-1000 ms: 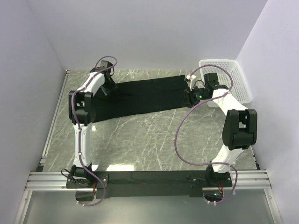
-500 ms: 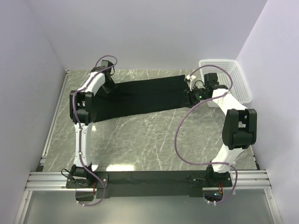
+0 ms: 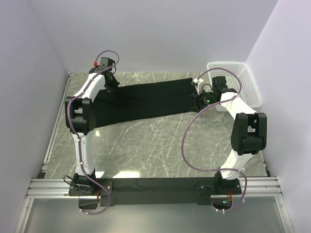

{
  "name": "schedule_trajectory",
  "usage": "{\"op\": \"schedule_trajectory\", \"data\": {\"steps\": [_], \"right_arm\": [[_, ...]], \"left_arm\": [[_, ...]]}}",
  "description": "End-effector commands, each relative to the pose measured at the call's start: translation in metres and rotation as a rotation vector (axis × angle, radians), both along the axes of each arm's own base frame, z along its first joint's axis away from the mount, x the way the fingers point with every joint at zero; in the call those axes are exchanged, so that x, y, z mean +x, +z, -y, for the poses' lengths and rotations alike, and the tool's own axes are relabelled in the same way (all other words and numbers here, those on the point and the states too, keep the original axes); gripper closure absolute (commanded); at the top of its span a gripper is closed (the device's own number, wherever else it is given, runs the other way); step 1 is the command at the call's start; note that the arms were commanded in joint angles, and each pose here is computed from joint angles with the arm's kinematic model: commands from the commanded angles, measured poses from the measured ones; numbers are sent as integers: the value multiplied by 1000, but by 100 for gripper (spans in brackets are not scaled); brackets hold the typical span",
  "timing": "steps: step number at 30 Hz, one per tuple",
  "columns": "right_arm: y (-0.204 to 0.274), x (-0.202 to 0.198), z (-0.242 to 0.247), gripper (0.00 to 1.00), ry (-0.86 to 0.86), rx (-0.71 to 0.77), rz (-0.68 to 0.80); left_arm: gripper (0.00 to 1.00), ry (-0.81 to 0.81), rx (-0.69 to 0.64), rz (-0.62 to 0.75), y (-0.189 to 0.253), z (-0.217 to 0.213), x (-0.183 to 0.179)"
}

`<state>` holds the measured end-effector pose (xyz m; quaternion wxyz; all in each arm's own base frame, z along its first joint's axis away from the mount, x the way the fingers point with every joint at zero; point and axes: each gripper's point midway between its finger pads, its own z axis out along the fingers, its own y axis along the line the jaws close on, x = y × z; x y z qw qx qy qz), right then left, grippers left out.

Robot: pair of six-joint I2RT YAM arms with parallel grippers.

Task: Fold and stack the t-shirts
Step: Fold the tshirt

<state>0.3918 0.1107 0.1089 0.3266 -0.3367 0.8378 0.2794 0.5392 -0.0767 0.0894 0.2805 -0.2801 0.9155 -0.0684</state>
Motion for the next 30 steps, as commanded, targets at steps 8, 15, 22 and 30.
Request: {"op": "schedule_trajectory", "data": {"steps": [8, 15, 22, 30], "right_arm": [[7, 8, 0, 52, 7, 15, 26], [8, 8, 1, 52, 7, 8, 30], [7, 8, 1, 52, 7, 11, 22], [3, 7, 1, 52, 11, 10, 6]], "left_arm": [[99, -30, -78, 139, 40, 5, 30], [99, -30, -148, 176, 30, 12, 55], [99, -63, -204, 195, 20, 23, 64], [99, -78, -213, 260, 22, 25, 75]]}}
